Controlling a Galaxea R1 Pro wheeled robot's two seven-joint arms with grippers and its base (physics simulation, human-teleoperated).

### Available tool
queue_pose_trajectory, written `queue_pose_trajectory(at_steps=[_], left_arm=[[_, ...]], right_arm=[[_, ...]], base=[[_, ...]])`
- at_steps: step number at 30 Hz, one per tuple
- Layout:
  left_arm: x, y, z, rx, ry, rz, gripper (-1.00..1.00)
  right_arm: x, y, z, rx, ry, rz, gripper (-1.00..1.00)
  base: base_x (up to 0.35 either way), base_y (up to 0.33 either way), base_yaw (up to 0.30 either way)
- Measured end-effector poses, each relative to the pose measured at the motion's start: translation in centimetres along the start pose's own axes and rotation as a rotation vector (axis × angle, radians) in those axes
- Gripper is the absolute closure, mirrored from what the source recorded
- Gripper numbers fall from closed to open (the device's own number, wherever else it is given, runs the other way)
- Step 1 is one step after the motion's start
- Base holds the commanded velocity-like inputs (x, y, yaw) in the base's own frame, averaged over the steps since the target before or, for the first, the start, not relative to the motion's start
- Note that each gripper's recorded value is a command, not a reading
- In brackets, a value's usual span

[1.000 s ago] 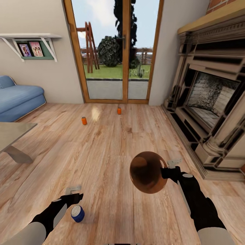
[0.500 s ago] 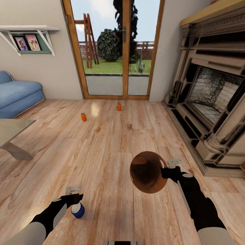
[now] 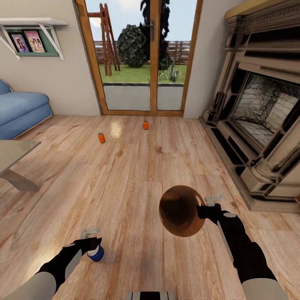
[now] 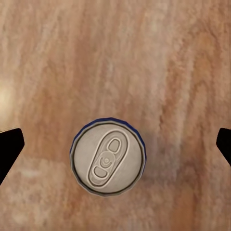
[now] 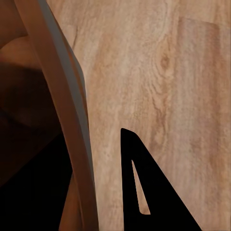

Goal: Put the three can of soda from the living room inside the tash can in the kitchen.

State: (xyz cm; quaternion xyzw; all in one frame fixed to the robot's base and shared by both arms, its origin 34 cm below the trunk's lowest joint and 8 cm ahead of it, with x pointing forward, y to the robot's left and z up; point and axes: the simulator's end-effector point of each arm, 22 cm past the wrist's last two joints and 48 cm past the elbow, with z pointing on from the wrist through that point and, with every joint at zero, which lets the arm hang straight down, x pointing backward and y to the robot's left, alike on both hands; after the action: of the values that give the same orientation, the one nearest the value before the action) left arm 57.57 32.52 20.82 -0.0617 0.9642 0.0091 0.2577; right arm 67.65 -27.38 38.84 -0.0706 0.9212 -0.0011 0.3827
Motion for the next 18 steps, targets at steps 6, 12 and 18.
queue_pose_trajectory(at_steps=[6,12,18], left_arm=[[0.6,0.0,0.4,-0.001,0.012,0.001,-1.00],[0.6,0.0,0.4,-0.001,0.009,0.001,-1.00],[1.8,0.1,1.1,-0.003,0.033,0.002,-1.00]], right_arm=[[0.6,0.1,0.4,-0.003,0.012,0.002,1.00],[0.6,0.1,0.4,-0.003,0.011,0.001,1.00],[1.9,0.2,1.3,-0.006,0.036,0.002,1.00]], base=[[0.000,0.000,0.000],[0.000,0.000,0.000],[0.000,0.000,0.000]])
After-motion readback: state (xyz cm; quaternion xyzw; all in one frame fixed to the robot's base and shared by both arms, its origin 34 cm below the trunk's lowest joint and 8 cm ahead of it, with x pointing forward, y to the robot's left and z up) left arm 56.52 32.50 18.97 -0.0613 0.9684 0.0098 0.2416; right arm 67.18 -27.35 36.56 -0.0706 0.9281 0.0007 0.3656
